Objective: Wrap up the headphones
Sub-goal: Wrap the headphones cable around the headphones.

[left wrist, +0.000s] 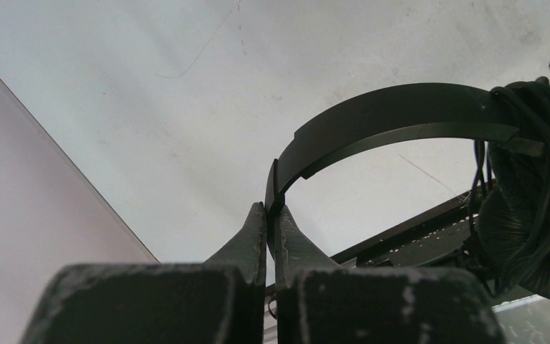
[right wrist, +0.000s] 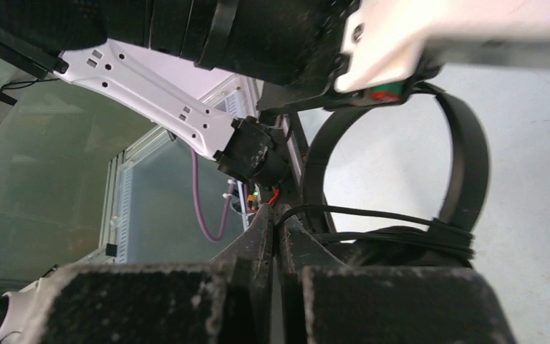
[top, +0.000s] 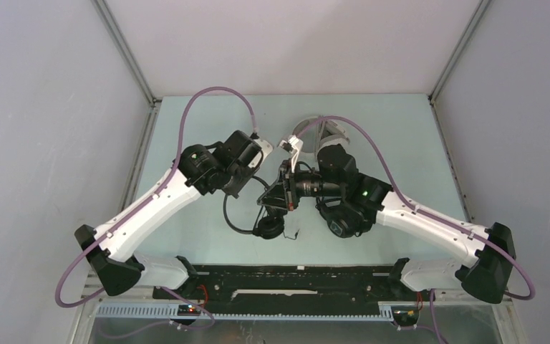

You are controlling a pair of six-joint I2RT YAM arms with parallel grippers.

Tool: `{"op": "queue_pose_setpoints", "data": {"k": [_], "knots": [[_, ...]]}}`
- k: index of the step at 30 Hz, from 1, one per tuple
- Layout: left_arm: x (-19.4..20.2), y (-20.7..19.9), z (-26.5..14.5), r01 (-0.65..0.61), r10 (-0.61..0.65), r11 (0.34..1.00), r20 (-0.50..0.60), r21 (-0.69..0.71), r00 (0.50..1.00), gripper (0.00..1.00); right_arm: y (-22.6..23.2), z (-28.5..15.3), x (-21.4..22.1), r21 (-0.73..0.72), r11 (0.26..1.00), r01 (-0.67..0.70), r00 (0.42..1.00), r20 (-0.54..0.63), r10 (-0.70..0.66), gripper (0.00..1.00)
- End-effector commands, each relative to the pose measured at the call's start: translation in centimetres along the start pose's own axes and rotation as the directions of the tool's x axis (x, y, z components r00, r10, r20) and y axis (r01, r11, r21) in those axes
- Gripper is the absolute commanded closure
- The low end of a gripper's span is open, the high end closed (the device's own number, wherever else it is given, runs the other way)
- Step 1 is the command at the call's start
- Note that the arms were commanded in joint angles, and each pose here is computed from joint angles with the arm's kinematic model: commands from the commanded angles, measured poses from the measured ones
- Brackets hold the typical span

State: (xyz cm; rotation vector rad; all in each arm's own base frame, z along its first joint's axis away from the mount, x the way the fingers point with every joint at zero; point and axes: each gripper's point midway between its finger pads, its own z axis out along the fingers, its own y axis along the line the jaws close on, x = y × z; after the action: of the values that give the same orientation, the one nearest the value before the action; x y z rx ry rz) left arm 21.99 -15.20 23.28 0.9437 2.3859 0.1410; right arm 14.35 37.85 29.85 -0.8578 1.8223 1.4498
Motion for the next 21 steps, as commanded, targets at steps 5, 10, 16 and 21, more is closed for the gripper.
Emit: {"op": "queue_pose_setpoints", "data": {"k": [5, 10, 16, 21], "knots": [[-3.1, 2.1, -1.1, 0.217, -0.213, 0.976, 0.118, -0.022, 0.970, 1.00, 2.6, 1.8, -2.3, -0.037, 0.999, -0.014, 0.996, 0.088, 0.017, 1.00], [-4.0, 2.9, -1.2, 0.293, -0.288, 0.956, 0.161, -0.008, 0.944, 1.00, 1.6, 2.6, -2.1, 0.032, 0.999, -0.019, 0.994, 0.108, 0.015, 1.00], [-4.9, 4.1, -1.3, 0.373, -0.364, 0.928, 0.214, -0.001, 0.906, 1.00, -0.7, 2.6, -1.0, 0.178, 0.983, 0.052, 0.994, 0.082, -0.068, 0.97], [-5.8, 5.2, -2.7, 0.433, -0.412, 0.901, 0.301, -0.006, 0.860, 1.00, -3.0, 1.8, -0.5, 0.301, 0.946, 0.117, 0.989, 0.050, -0.138, 0.96]]}}
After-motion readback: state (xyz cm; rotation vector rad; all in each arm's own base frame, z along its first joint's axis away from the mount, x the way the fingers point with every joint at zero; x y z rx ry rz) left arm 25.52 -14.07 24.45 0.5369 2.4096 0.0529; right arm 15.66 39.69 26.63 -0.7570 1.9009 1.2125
